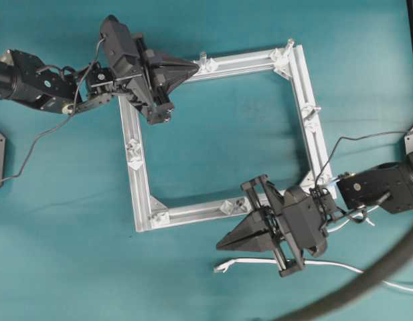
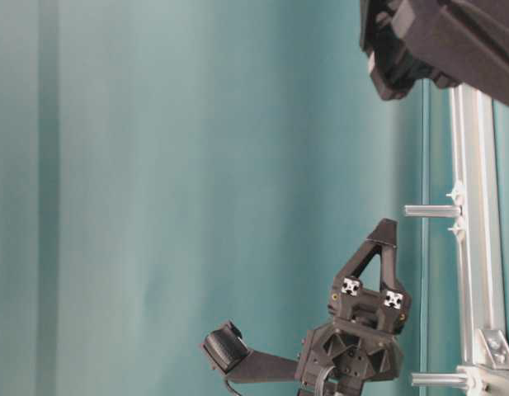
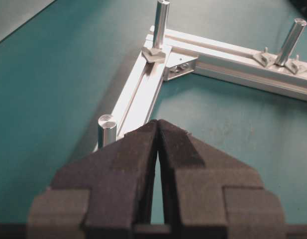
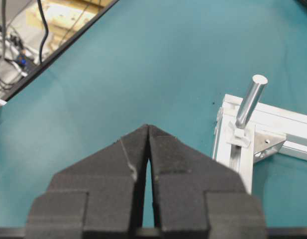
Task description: Move the cable alternately left and right between 8 pins so it hooks onto each one.
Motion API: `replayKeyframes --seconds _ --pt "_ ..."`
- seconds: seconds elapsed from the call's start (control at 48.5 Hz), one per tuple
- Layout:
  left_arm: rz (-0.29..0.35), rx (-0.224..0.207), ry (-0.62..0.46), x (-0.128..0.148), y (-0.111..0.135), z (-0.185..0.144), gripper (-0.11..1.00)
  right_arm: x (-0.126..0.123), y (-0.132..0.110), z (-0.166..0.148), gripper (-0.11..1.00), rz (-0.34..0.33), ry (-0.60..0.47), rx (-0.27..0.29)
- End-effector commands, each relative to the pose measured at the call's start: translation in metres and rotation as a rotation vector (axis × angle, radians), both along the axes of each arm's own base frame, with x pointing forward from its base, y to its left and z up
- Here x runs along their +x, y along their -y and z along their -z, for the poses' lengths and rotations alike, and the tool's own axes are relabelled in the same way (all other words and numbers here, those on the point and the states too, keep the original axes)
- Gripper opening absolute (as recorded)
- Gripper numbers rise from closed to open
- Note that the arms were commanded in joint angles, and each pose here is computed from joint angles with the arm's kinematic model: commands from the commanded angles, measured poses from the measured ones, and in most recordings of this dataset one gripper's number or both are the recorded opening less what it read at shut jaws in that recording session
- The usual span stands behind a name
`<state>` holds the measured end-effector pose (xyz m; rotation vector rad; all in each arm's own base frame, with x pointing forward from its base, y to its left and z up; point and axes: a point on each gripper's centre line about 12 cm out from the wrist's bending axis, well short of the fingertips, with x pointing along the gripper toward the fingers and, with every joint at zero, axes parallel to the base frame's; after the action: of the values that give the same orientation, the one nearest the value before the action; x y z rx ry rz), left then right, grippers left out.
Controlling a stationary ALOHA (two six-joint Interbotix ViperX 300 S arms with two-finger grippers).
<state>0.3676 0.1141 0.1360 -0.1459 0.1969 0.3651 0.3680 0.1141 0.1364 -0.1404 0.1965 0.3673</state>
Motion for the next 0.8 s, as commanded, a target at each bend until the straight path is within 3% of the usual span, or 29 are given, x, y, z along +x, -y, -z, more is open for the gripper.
replayKeyframes --seconds 0.0,0.082,0.309,0.495,0.577,0.66,0.784 --pt "0.035 0.037 0.031 0.003 0.003 -0.026 -0.01 0.003 -0.004 -0.009 0.00 -0.005 0.027 0.015" --pt "0.046 0.023 -0.013 0.001 0.006 -0.031 0.07 0.005 -0.007 -0.012 0.00 -0.011 0.002 0.002" --pt "0.110 0.014 -0.016 -0.008 0.031 -0.077 0.03 0.012 -0.015 -0.048 0.00 -0.019 -0.089 -0.064" --pt "0.164 -0.014 -0.068 -0.027 0.053 -0.092 0.03 0.015 -0.022 -0.055 0.00 -0.003 -0.301 -0.145" --pt "0.182 -0.027 -0.107 -0.035 0.060 -0.097 0.06 0.016 -0.029 -0.058 0.00 0.002 -0.383 -0.154" --pt "0.189 -0.039 -0.137 -0.043 0.063 -0.102 0.14 0.017 -0.037 -0.057 0.00 0.013 -0.457 -0.150" --pt "0.196 -0.054 -0.165 -0.055 0.066 -0.106 0.40 0.019 -0.045 -0.042 0.04 0.046 -0.568 -0.127"
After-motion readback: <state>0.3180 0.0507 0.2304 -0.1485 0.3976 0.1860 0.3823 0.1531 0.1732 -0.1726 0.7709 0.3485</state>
